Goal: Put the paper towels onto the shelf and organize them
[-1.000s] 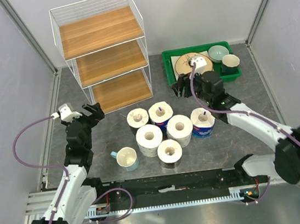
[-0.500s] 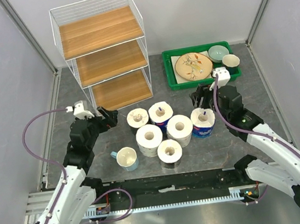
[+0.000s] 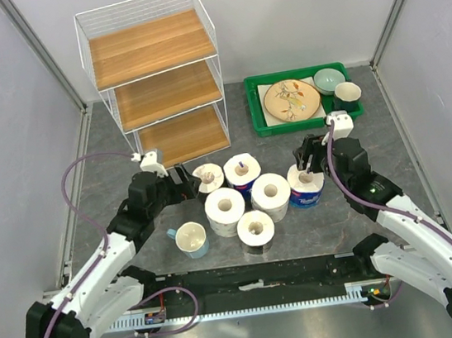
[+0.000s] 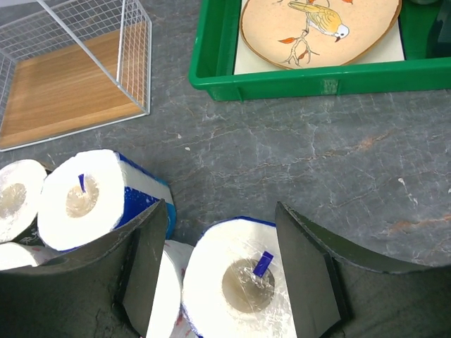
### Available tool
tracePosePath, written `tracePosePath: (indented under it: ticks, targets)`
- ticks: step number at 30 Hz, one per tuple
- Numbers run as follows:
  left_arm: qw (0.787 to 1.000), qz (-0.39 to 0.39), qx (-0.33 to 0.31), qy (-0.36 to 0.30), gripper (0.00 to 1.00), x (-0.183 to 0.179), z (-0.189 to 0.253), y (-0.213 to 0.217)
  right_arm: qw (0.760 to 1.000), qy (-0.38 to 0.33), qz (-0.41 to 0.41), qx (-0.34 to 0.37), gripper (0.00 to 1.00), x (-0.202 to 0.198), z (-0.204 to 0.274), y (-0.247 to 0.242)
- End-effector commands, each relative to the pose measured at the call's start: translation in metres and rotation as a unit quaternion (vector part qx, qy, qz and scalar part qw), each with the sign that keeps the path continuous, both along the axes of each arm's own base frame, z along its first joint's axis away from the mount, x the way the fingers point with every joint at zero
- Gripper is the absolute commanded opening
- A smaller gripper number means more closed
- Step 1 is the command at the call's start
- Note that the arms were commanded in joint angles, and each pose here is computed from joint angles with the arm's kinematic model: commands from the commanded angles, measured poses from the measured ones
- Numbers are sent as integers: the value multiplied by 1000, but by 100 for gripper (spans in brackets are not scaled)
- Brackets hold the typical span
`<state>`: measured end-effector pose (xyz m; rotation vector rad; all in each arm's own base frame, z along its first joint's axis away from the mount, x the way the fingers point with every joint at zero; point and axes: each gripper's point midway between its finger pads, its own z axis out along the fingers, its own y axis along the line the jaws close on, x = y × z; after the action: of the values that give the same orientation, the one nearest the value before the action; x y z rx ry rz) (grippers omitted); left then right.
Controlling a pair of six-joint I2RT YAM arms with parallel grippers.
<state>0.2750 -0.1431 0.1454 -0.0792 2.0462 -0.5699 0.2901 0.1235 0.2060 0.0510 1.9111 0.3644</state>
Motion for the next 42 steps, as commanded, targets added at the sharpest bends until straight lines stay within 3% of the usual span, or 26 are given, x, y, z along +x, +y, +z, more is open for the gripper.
tracePosePath:
  ticks: [1, 17, 24, 34, 42]
  targets:
    - [1000, -10, 12, -22, 100, 11, 16, -14, 1000, -3, -13, 2, 71, -1, 1, -5]
    - [997, 19, 79, 8, 98, 36, 0, -17, 1000, -1, -20, -5, 75, -4, -1, -10]
    - [996, 13, 77, 30, 85, 38, -14, -24, 1000, -4, -21, -6, 76, -4, 2, -10]
    - [996, 2, 82, 39, 81, 37, -24, -31, 1000, -4, -25, -8, 77, -3, 2, -12]
    - [995, -1, 87, 52, 71, 39, -32, -35, 1000, -3, -28, -10, 78, -4, 1, -14]
